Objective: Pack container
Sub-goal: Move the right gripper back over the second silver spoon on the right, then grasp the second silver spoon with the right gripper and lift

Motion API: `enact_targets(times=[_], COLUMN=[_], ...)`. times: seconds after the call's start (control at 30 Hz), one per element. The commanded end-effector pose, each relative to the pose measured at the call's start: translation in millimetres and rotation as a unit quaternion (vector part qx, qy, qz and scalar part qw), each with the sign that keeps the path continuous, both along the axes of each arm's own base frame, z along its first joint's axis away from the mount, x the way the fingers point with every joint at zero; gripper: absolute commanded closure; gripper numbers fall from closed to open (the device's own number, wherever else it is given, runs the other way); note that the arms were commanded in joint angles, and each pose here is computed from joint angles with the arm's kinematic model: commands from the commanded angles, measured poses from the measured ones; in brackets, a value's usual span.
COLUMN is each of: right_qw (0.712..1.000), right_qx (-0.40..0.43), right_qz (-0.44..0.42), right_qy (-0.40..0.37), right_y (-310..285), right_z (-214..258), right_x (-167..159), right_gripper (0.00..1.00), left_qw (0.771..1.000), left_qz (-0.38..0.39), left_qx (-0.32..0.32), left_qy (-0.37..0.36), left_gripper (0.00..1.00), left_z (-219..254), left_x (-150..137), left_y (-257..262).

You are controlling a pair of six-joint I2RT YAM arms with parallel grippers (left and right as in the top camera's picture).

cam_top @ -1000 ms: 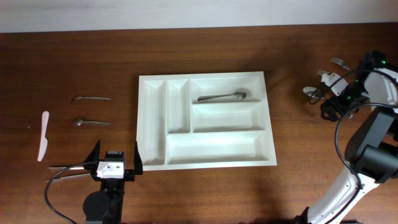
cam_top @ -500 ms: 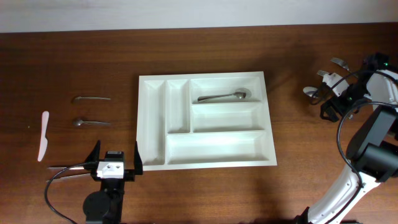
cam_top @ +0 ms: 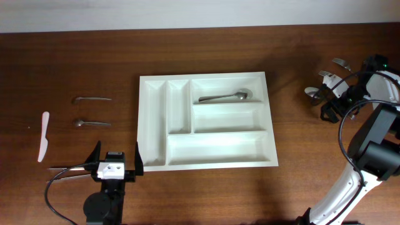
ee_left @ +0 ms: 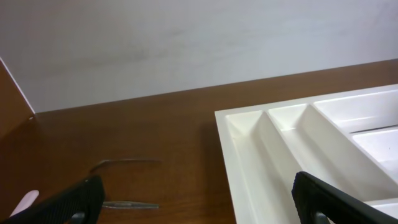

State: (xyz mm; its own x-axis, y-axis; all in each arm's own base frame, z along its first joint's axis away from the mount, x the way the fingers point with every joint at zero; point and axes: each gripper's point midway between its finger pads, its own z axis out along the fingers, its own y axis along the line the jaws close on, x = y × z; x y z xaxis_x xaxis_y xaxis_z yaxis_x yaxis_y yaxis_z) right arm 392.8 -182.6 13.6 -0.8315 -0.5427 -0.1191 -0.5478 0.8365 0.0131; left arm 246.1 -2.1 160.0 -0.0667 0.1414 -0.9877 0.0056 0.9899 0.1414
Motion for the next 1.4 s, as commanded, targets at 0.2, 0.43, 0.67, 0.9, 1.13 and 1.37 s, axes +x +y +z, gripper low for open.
enact_targets(times=[0.2, 0.43, 0.67, 0.9, 1.13, 1.37], right_qw=[1.000, 1.000, 0.999, 0.999, 0.999, 0.999], right_qx=[0.014, 0.014, -0.029, -0.034, -0.028, -0.027], right_qz=[0.007, 0.007, 0.007, 0.014, 0.023, 0.017], right_qy=[0.017, 0.016, 0.023, 0.026, 0.023, 0.023], right_y=[3, 2, -12, -8, 1, 1], right_z=[-23, -28, -29, -29, -29, -29], right_x=[-2, 0, 0, 1, 5, 6], right_gripper=[0.01, 0.01, 0.00, 0.00, 0.31, 0.40], left_qw=[1.000, 1.000, 1.000, 1.000, 1.000, 1.000], left_qz=[0.008, 0.008, 0.008, 0.008, 0.008, 0.008], left_qx=[0.006, 0.006, 0.006, 0.006, 0.006, 0.006], left_qy=[-0.008, -0.008, -0.008, -0.008, -0.008, -0.008], left_gripper=[0.01, 0.01, 0.01, 0.01, 0.01, 0.01], left_z=[3, 3, 3, 3, 3, 3], left_x=[0, 0, 0, 0, 0, 0], left_y=[3, 3, 3, 3, 3, 3])
